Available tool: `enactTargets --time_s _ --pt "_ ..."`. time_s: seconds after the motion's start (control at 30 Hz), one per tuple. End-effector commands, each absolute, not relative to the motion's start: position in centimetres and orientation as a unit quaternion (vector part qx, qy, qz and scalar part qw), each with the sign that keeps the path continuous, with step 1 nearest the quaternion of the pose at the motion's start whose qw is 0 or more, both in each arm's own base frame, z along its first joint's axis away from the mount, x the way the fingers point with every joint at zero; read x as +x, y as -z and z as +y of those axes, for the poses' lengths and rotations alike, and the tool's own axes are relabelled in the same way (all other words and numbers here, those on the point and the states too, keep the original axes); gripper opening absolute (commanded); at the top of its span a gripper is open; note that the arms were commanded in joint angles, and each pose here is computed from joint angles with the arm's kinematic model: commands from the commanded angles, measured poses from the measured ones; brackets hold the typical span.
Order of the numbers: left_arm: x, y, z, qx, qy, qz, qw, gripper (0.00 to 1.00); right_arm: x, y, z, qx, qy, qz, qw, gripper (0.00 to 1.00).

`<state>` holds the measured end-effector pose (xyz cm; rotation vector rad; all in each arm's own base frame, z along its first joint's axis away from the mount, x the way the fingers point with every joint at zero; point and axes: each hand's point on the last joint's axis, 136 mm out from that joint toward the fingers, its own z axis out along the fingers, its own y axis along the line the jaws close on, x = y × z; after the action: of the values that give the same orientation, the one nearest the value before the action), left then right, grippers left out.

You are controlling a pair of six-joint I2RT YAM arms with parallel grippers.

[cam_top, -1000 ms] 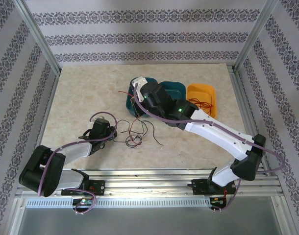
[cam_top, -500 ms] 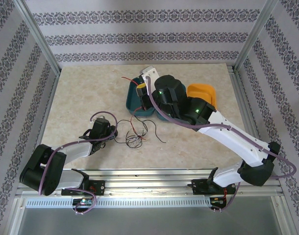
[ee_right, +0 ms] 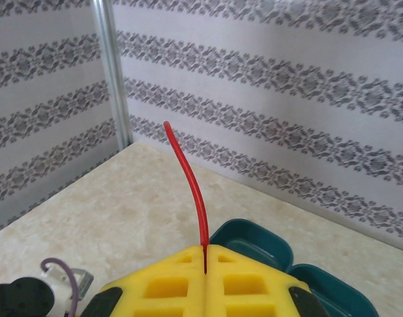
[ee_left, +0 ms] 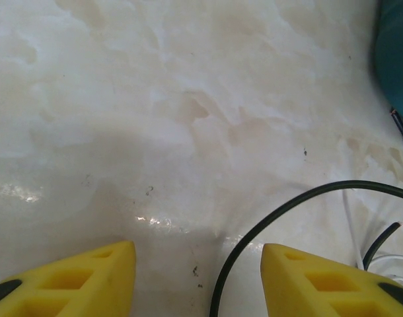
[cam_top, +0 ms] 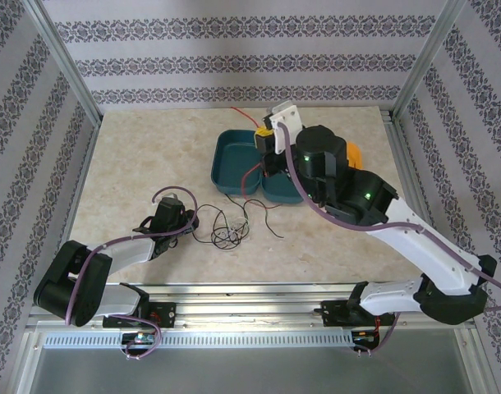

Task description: Untangle the cables

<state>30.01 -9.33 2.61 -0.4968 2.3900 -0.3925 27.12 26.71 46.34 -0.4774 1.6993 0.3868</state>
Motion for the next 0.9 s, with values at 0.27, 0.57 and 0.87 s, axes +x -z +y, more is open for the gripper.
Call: enactTargets --time_s 0.27,0.57,0.87 --pt "29.7 -2.6 -11.4 -0.182 0.199 0.912 0.308 0.62 29.9 -45.9 15.9 -0.07 -0.108 0.759 0.638 0.0" --pt "29.8 -2.8 -11.5 -0.181 0.201 0.913 0.307 0.89 33.7 -43.9 8.9 0.018 -0.058 0.777 0.626 0.0" --pt "29.8 -3.4 -11.2 -0.174 0.193 0.913 0.313 0.99 38.0 -41.9 4.6 0.073 -0.025 0.793 0.604 0.0"
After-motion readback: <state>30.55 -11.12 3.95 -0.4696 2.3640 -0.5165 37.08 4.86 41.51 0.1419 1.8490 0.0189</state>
